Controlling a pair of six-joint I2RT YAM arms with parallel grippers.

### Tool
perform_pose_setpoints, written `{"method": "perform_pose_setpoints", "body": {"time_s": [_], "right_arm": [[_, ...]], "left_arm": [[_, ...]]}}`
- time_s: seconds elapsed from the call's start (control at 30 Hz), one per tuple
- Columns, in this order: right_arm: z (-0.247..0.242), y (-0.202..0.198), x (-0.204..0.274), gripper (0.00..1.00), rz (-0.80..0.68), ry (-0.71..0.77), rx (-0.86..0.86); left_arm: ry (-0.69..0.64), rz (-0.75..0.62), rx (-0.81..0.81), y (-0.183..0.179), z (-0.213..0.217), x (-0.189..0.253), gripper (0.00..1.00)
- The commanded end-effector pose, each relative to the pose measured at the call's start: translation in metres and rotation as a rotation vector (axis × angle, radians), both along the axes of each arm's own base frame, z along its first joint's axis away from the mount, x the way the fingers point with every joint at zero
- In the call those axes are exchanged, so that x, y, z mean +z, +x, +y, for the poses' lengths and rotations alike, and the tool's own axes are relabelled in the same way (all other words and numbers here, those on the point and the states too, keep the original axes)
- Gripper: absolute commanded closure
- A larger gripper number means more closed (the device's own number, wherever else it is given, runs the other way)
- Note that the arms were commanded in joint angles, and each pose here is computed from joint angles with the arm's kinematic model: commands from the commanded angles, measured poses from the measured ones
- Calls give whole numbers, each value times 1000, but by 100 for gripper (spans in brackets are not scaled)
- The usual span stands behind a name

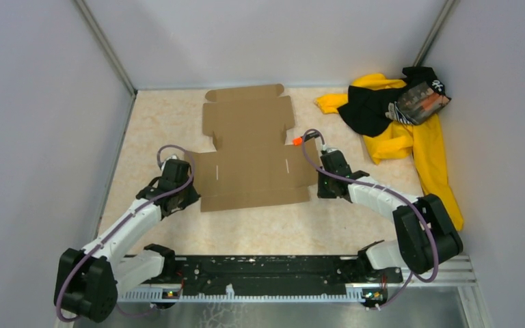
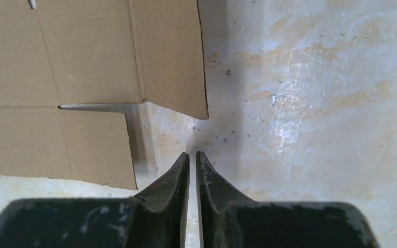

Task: Fold the paper box

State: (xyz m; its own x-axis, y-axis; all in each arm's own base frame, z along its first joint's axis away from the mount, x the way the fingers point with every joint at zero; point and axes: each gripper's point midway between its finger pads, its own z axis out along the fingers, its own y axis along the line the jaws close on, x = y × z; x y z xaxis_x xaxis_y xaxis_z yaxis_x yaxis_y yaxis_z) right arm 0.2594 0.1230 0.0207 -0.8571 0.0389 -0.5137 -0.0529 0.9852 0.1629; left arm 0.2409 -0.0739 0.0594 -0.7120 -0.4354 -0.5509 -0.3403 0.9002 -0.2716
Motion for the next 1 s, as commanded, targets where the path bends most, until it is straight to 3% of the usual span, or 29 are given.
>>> {"method": "perform_pose_setpoints", "body": {"time_s": [0.0, 0.43, 0.97], "right_arm": [[8, 12, 9, 90, -47, 45, -1], [13, 9, 4, 90, -22, 63, 18], [34, 7, -1, 90, -2, 124, 68]], "left_arm": [[-11, 31, 44, -8, 3, -15, 94], [13, 196, 84, -33, 9, -49, 91], [-64, 188, 55, -29, -6, -60, 91]]}}
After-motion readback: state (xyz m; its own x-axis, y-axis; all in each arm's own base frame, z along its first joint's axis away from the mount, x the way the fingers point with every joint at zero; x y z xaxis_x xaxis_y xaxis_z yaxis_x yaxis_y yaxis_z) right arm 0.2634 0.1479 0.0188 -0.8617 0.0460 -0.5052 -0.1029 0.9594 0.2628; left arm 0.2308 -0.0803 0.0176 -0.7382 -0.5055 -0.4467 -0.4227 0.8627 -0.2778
